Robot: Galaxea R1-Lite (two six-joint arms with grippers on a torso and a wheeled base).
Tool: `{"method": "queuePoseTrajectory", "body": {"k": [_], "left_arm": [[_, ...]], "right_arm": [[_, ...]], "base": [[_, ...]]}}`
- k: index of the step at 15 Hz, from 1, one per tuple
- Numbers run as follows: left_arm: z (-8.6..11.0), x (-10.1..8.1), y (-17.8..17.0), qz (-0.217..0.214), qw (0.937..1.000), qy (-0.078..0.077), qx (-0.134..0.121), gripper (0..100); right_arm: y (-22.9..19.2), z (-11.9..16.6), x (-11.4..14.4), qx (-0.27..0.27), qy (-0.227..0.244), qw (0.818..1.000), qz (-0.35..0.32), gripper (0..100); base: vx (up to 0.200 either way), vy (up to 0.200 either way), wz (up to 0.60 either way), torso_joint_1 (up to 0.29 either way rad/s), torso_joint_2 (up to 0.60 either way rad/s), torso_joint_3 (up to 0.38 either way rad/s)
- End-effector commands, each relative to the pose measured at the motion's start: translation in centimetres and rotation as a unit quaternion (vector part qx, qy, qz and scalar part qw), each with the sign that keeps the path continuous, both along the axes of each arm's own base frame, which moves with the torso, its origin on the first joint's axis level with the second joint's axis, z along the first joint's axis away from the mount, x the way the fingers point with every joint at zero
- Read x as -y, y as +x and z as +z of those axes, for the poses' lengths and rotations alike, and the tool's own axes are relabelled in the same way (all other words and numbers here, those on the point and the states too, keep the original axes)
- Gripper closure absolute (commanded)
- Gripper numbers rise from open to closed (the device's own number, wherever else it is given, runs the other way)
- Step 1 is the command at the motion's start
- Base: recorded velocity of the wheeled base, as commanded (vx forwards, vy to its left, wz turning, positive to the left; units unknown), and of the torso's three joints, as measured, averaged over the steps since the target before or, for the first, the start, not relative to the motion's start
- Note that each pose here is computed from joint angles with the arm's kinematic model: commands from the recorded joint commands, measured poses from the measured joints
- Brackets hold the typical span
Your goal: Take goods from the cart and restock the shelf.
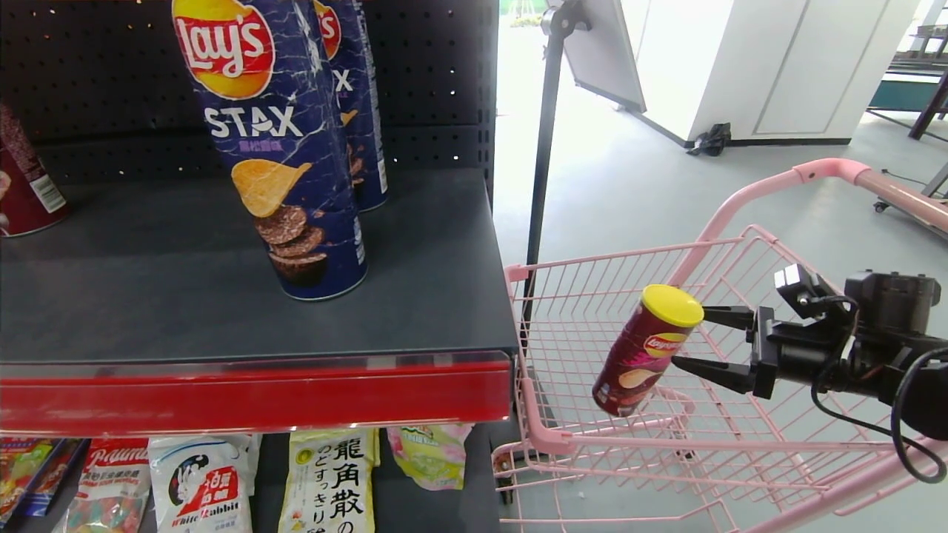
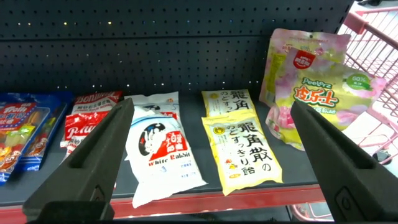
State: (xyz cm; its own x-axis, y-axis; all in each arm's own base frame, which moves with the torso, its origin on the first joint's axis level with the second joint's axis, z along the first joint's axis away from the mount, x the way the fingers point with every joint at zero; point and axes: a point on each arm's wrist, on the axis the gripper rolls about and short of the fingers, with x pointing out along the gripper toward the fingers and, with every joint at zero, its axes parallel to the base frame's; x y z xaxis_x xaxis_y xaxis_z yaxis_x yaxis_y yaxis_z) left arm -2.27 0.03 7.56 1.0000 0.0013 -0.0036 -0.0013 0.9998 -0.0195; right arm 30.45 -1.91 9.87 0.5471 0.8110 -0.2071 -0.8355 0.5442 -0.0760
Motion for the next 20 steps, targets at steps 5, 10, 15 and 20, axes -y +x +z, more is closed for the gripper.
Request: {"method": "queuePoseTrajectory", "body": {"k": [5,10,15,20], "left_arm": [[0.0,0.0,0.0,0.0,1.0,0.0,0.0,0],[0.0,0.0,0.0,0.0,1.0,0.0,0.0,0],[0.0,0.0,0.0,0.0,1.0,0.0,0.0,0],[0.0,0.0,0.0,0.0,1.0,0.0,0.0,0]], "right_arm": [[3.0,-2.2,-0.8,-0.016,0.002,1.0,0.019,0],[3.9,-2.8,-4.3,-0.015,0.005,0.997,0.08,0],[4.1,-1.8,-5.8,0.007,0.003,0.995,0.101,100],[2.3,2.3,-6.4,0.052,0.006,0.993,0.107,100]], "base": [[0.0,0.0,0.0,0.0,0.0,0.0],[0.0,0.0,0.0,0.0,0.0,0.0],[0.0,0.0,0.0,0.0,0.0,0.0],[0.0,0.0,0.0,0.0,0.0,0.0]]}}
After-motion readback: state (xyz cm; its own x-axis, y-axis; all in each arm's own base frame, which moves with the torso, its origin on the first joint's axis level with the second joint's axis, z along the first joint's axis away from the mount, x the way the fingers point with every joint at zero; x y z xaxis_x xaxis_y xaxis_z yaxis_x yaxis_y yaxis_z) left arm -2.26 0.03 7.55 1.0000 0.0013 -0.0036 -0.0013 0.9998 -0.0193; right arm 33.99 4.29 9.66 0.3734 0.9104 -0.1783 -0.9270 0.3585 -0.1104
